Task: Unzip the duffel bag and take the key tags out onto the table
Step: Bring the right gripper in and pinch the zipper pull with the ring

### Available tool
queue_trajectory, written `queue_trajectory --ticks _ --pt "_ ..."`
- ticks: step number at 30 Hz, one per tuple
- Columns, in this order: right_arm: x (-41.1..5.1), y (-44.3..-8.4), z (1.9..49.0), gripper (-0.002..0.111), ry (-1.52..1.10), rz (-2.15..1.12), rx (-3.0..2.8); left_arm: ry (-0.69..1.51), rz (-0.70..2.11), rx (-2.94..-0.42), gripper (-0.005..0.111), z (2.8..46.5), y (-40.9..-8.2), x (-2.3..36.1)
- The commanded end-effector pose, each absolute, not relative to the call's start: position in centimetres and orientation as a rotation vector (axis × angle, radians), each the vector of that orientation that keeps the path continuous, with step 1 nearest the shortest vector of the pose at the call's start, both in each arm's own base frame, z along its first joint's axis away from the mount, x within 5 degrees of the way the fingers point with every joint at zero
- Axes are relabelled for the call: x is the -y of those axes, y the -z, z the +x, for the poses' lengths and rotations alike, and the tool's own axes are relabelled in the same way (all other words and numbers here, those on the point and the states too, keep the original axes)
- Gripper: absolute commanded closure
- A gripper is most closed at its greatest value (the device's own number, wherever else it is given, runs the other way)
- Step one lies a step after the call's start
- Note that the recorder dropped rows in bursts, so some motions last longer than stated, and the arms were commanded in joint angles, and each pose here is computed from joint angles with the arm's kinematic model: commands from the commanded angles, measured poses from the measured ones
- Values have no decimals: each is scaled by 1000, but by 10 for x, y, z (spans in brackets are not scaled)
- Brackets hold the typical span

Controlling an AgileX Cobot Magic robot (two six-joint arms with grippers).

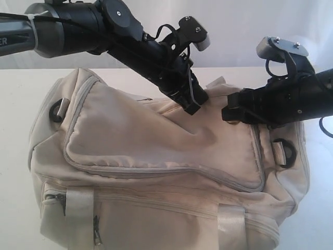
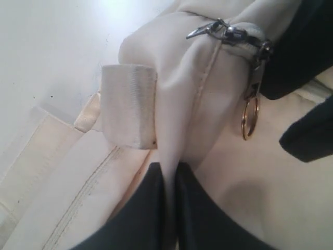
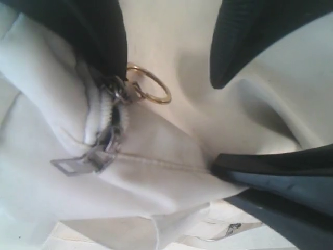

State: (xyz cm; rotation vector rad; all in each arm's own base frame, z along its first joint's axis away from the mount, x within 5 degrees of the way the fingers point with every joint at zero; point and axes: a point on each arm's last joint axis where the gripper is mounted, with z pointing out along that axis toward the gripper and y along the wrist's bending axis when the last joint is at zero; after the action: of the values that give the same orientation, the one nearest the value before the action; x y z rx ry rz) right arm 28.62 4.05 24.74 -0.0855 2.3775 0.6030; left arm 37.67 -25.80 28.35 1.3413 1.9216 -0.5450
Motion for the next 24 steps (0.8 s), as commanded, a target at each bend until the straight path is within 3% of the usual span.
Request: queue_trajectory --ticks 1,19,24 --pt "-36 -249 291 60 -526 -82 -2347 627 1346 -1899 107 364 -301 261" --pt "-41 -206 312 61 -619 -74 -2509 635 1359 -1902 107 363 -301 261" --pt "-41 -201 312 69 -629 -73 -2529 639 1361 -1904 107 363 -301 261"
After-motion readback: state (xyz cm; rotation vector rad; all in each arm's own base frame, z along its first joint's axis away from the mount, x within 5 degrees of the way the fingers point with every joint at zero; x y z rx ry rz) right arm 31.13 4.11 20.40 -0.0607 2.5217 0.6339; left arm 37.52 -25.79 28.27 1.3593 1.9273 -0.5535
